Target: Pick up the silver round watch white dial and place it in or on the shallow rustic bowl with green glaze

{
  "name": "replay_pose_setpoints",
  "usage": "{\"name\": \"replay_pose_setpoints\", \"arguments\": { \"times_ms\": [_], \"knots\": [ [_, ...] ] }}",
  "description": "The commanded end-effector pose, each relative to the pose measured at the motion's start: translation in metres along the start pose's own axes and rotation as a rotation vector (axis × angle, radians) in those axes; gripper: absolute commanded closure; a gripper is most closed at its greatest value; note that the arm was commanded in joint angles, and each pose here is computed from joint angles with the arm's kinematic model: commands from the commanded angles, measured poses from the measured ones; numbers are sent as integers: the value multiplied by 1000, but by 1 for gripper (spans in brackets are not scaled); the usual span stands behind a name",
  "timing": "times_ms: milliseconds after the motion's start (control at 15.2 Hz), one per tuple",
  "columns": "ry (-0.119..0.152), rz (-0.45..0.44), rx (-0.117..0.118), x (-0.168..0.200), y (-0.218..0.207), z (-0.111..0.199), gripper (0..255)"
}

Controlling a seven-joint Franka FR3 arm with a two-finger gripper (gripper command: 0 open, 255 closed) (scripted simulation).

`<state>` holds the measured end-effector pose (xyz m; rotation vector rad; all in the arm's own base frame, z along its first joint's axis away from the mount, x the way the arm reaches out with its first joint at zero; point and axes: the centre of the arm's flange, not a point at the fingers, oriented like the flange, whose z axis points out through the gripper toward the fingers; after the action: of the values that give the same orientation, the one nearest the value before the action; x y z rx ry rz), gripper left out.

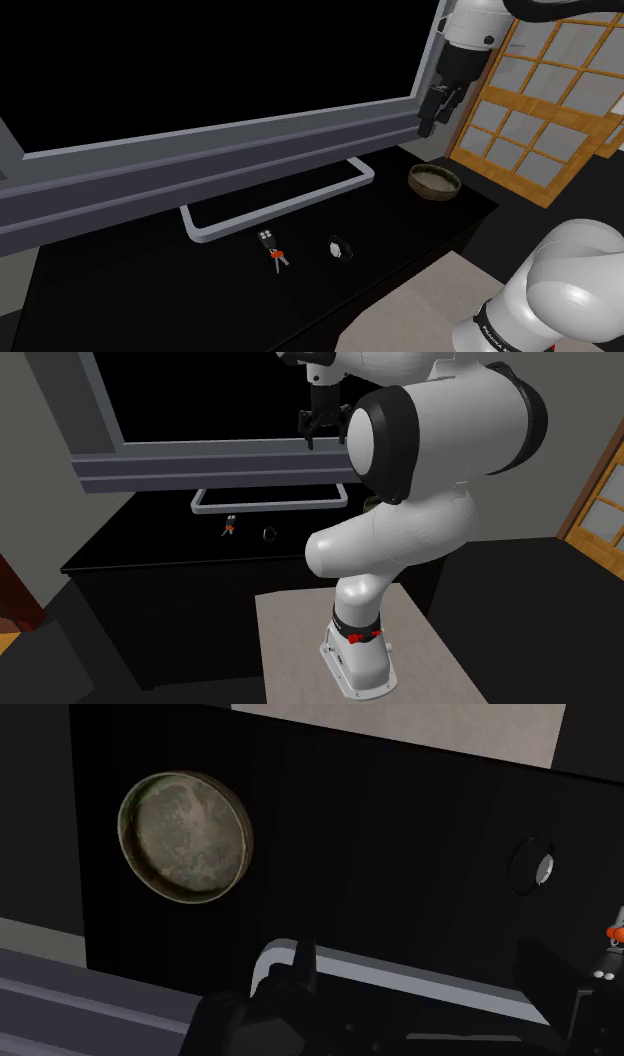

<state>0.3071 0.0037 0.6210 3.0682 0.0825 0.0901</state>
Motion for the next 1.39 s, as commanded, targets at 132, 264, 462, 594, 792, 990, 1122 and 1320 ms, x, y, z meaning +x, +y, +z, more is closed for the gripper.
{"name": "replay_pose_setpoints", "arguments": {
  "times_ms": [132,264,462,594,792,990,1122,1320],
  "knots": [
    [-6,18,15,4,-14,20,0],
    [-12,36,30,8,-28,41,0],
    [-20,64,53,14,-50,71,0],
    [-26,82,68,19,-65,91,0],
    [-35,109,91,25,-88,120,0],
    [-44,137,114,33,-111,149,0],
    [-49,155,129,38,-127,168,0],
    [-58,182,152,46,-151,196,0]
  ]
}}
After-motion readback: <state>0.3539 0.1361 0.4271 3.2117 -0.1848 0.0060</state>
